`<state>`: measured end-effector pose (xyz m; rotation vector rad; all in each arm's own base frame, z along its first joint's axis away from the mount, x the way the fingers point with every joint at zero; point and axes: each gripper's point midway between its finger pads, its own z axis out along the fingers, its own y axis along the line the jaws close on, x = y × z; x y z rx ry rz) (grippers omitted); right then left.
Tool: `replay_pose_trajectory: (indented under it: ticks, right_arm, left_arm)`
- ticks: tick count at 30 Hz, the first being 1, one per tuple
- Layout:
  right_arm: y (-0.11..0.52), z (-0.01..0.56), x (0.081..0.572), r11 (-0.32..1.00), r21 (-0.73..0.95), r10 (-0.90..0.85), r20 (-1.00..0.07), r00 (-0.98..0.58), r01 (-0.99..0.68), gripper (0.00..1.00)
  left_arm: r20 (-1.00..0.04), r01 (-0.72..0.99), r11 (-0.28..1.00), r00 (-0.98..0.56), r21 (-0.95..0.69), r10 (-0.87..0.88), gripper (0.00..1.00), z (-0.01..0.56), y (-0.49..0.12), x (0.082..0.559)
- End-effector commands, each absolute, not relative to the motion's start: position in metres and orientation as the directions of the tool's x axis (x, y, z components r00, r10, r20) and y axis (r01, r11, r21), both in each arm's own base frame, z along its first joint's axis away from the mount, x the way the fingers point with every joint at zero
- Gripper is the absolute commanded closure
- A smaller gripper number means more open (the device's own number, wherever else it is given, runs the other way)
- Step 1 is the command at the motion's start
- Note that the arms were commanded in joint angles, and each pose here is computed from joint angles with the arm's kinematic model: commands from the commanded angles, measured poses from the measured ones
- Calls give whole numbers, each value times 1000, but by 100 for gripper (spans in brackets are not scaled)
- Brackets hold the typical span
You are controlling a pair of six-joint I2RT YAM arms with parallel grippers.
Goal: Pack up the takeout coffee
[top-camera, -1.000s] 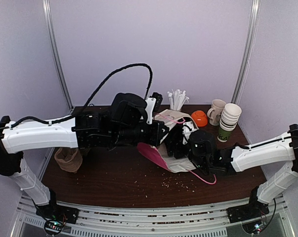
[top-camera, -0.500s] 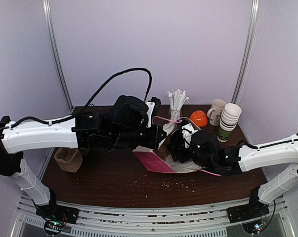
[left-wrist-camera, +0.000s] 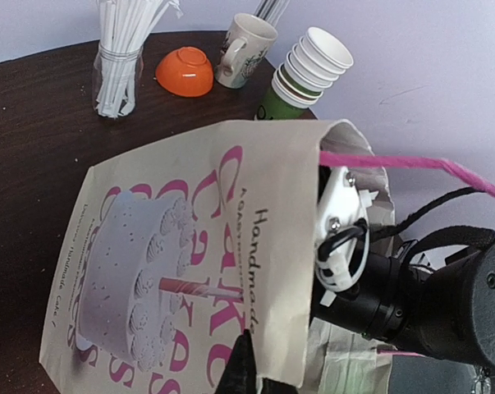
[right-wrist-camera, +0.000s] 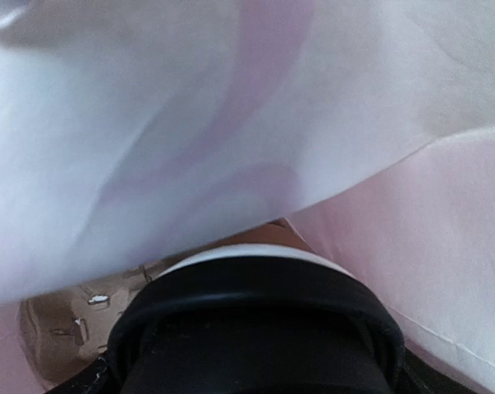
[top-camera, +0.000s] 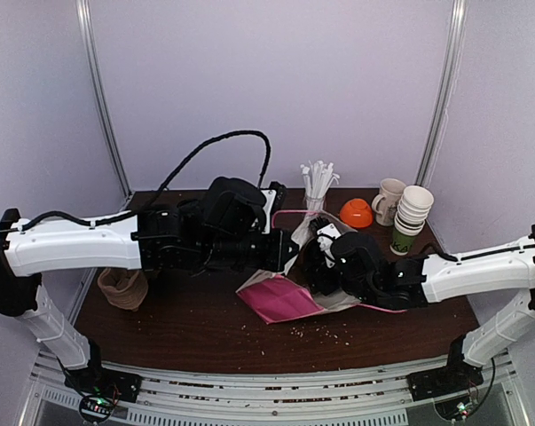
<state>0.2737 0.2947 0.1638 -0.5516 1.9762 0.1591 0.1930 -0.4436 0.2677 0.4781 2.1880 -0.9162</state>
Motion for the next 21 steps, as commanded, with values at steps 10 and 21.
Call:
replay_pose_trajectory:
  ticks: [10,21]
  right_arm:
    - [332,147,285,863,-99,-319,-868,-382,-496,27]
    - [334,125,266,815,-70,-380,-813,-440,-575,27]
  left_arm:
    - [-711,604,605,-698,-519,87,100,277,-448,176]
    - [-737,642,592,-666,-487,117,64,290,-440,173]
